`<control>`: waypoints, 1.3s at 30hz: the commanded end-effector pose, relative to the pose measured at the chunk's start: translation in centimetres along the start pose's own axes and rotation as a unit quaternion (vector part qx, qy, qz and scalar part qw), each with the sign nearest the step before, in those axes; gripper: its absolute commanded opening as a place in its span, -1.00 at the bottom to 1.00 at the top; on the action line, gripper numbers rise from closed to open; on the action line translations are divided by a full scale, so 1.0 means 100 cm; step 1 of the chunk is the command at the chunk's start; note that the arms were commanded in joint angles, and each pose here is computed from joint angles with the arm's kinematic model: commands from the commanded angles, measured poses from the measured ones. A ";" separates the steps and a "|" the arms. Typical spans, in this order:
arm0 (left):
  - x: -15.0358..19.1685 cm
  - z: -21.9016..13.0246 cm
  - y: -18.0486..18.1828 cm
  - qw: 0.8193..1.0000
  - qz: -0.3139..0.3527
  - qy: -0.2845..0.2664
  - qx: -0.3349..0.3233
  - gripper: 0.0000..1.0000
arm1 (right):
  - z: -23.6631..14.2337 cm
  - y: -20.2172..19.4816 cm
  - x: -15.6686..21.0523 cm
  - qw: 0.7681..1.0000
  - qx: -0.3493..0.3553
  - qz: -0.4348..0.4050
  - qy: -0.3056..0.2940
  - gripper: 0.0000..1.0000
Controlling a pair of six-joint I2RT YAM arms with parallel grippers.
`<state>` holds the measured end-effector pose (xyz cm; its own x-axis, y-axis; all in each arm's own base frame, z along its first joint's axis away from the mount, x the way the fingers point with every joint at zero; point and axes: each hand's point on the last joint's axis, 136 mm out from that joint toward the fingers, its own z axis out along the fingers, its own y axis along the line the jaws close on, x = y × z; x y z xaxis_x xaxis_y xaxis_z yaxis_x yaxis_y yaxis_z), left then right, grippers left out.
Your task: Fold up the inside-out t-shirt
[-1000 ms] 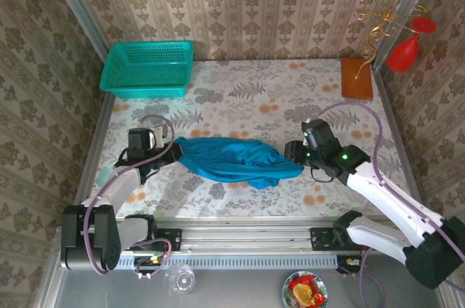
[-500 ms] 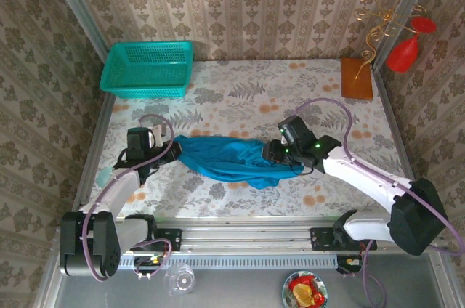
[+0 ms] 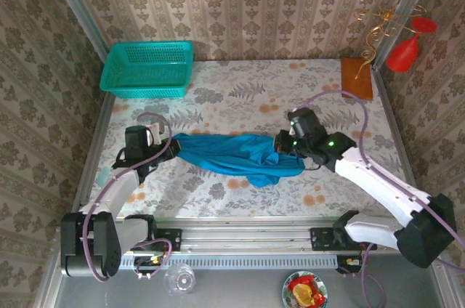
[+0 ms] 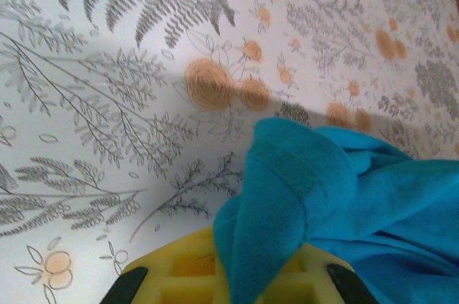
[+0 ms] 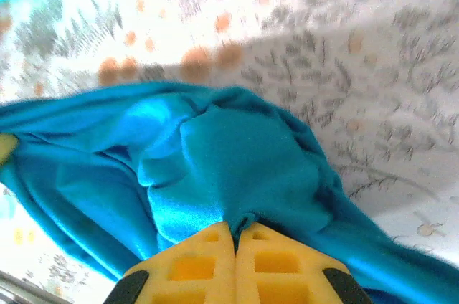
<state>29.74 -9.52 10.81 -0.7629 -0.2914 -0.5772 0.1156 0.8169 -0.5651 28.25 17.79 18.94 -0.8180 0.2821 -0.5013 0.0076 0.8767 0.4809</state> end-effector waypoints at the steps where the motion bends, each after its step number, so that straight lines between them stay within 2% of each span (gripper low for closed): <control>1: -0.036 -0.015 -0.007 0.999 -0.002 -0.051 0.018 -1.00 | -0.051 0.006 -0.046 0.997 0.004 -0.020 -0.076 -1.00; 5: -0.061 -0.030 0.003 0.996 -0.022 -0.081 0.026 -1.00 | -0.101 0.009 -0.088 0.990 0.008 -0.033 -0.140 -1.00; 10: -0.095 -0.058 0.014 0.991 -0.043 -0.123 0.034 -1.00 | -0.157 -0.012 -0.124 0.978 0.049 -0.027 -0.201 -1.00; 15: -0.111 -0.083 0.026 0.984 -0.063 -0.166 0.022 -1.00 | -0.190 -0.052 -0.129 0.965 0.116 0.001 -0.233 -1.00; 19: -0.106 -0.083 0.019 0.984 -0.063 -0.162 0.035 -1.00 | -0.187 -0.075 -0.115 0.964 0.141 0.025 -0.222 -1.00; 24: -0.081 -0.063 -0.020 0.991 -0.022 -0.104 0.078 -1.00 | -0.145 -0.082 -0.086 0.980 0.112 0.045 -0.160 -1.00; 28: -0.089 -0.061 -0.056 0.988 0.019 -0.102 0.114 -1.00 | -0.132 -0.080 -0.094 0.980 0.099 0.045 -0.164 -1.00; 34: -0.180 -0.074 -0.118 0.972 0.077 -0.139 0.171 -1.00 | -0.137 -0.071 -0.180 0.972 0.092 0.029 -0.216 -1.00; 36: -0.211 -0.086 -0.150 0.962 0.102 -0.155 0.202 -1.00 | -0.156 -0.062 -0.209 0.965 0.085 0.028 -0.245 -1.00; 39: -0.239 -0.107 -0.192 0.945 0.140 -0.178 0.237 -1.00 | -0.192 -0.052 -0.234 0.951 0.086 0.023 -0.297 -1.00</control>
<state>39.68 -11.47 36.26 -0.4919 -0.3263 -0.8072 0.5068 0.6465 -0.5702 36.89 -0.16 36.17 -0.4742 0.4658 -0.7471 0.2286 0.8846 0.4064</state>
